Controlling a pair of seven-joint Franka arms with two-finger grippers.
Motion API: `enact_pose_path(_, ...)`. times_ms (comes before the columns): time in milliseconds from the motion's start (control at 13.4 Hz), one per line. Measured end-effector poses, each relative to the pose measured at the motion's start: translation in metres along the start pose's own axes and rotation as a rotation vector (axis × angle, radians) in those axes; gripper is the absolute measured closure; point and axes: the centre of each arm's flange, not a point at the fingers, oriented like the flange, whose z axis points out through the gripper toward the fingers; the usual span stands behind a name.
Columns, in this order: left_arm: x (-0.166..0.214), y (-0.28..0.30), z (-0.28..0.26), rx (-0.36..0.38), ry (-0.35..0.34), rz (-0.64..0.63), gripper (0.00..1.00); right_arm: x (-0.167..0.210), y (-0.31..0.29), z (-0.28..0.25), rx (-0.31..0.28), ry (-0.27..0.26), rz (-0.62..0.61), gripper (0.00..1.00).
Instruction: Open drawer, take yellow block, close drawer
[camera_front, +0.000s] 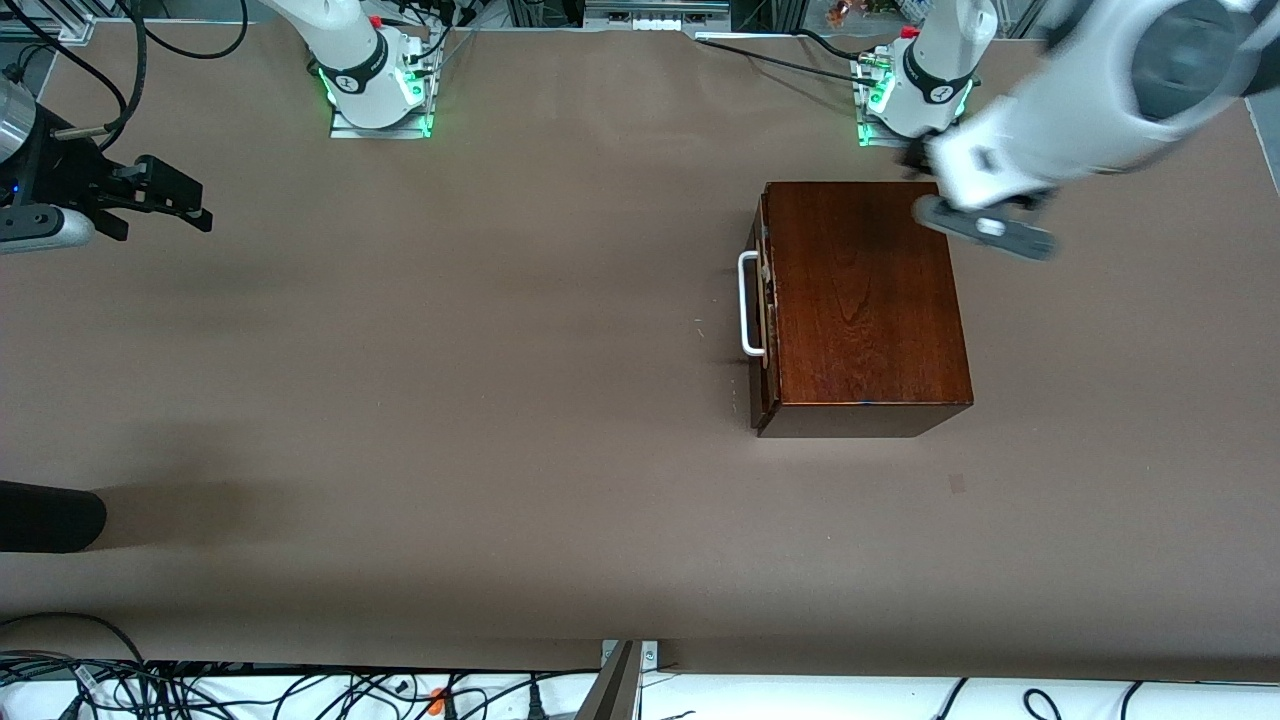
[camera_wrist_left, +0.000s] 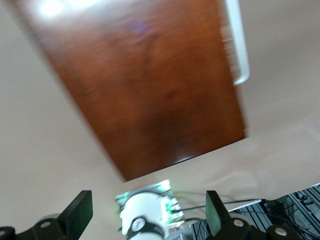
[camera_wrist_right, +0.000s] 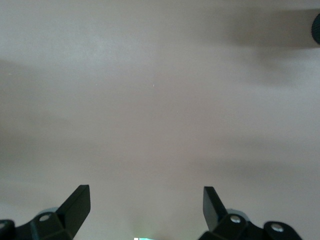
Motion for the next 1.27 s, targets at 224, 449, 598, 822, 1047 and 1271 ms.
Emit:
enact_pose_path(224, 0.045, 0.058, 0.026, -0.015, 0.068, -0.051, 0.00, 0.000, 0.000, 0.000, 0.000, 0.000, 0.000, 0.00)
enact_pose_path(449, 0.108, 0.078, 0.073, -0.064, 0.104, -0.154, 0.00, 0.000, 0.002, 0.000, 0.000, -0.001, 0.004, 0.00)
enact_pose_path(598, 0.135, 0.110, 0.111, -0.031, 0.092, -0.223, 0.00, 0.000, 0.003, 0.000, 0.000, 0.000, 0.005, 0.00)
enact_pose_path(822, 0.148, 0.167, 0.143, 0.065, 0.105, -0.283, 0.00, 0.000, 0.003, 0.000, 0.000, 0.001, 0.006, 0.00)
enact_pose_path(1047, 0.153, 0.169, 0.152, 0.169, 0.144, -0.274, 0.00, 0.001, 0.003, -0.001, 0.000, 0.006, 0.006, 0.00)
enact_pose_path(1271, 0.159, 0.185, 0.183, 0.267, 0.154, -0.289, 0.00, 0.001, 0.003, -0.001, 0.000, 0.012, 0.006, 0.00)
